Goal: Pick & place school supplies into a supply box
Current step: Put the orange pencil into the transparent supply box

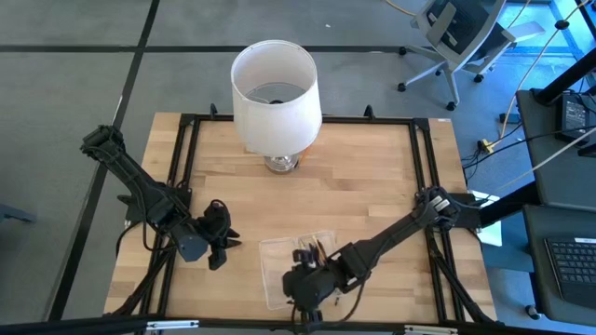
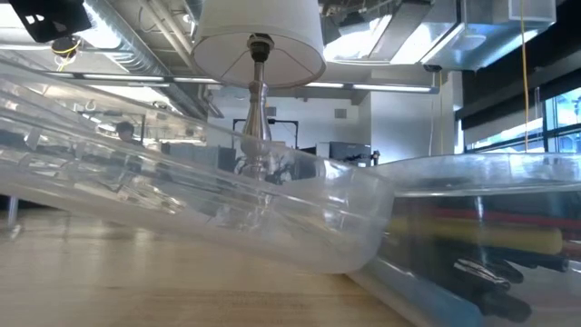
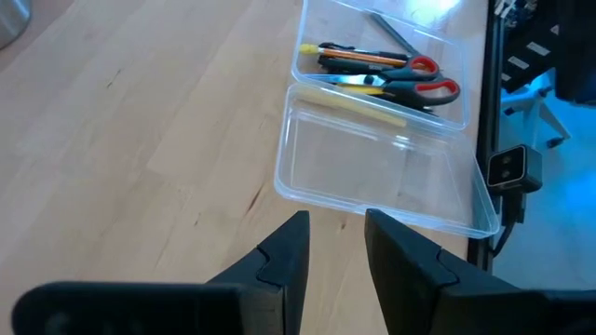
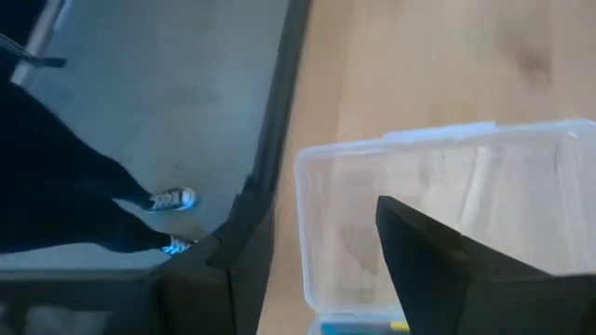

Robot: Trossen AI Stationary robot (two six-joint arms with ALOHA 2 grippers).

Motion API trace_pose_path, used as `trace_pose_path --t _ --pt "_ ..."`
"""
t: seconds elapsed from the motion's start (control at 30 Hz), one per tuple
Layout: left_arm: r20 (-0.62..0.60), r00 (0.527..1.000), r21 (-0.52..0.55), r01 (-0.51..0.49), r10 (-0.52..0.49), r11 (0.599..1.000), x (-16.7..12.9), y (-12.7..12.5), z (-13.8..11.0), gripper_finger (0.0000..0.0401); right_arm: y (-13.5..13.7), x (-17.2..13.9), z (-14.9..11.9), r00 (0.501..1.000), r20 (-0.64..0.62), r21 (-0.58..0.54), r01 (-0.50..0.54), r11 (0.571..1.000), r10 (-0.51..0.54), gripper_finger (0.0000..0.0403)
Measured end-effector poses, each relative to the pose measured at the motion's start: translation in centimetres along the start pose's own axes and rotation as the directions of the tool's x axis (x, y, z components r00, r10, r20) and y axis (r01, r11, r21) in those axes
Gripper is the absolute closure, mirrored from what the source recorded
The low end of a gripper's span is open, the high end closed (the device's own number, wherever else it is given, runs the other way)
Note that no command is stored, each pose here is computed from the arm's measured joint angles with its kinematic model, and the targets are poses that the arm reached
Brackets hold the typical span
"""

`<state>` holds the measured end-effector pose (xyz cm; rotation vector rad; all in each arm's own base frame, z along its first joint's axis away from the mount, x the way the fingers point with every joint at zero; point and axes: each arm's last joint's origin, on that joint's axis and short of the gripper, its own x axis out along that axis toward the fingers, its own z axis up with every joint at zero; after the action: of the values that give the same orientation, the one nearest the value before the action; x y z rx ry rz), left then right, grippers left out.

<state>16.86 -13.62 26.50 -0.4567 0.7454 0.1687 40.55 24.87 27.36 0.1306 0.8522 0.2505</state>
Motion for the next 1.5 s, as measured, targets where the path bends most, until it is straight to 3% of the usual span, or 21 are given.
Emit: trace_pose_path --t 0.5,0.83,1.03,1.3,1.5 --pt "0.002 1.000 0.000 -0.001 0.001 1.000 0.0 0.0 0.0 0.0256 -1.5 1.8 -0.4 0.995 0.066 -0.012 -0.073 0.997 0.073 0.0209" --pt "0.002 1.000 0.001 -0.001 0.001 1.000 0.0 0.0 0.0 0.0232 -2.6 1.4 2.4 0.949 0.278 -0.125 -0.120 0.985 0.151 0.0209" --pt "0.002 1.000 0.001 -0.001 0.001 1.000 0.0 0.0 0.0 0.0232 -4.7 1.7 1.8 0.983 0.167 -0.019 -0.071 0.997 0.074 0.0209" --pt "0.001 1.000 0.002 -0.001 0.001 1.000 0.0 0.0 0.0 0.0225 -4.6 -2.4 0.4 0.987 0.154 -0.022 0.043 0.999 -0.039 0.0209" --pt "0.001 1.000 0.045 -0.002 0.002 0.999 0.0 0.0 0.0 0.0224 -6.1 -7.2 -3.2 0.905 0.422 0.010 -0.075 0.997 0.063 0.0209"
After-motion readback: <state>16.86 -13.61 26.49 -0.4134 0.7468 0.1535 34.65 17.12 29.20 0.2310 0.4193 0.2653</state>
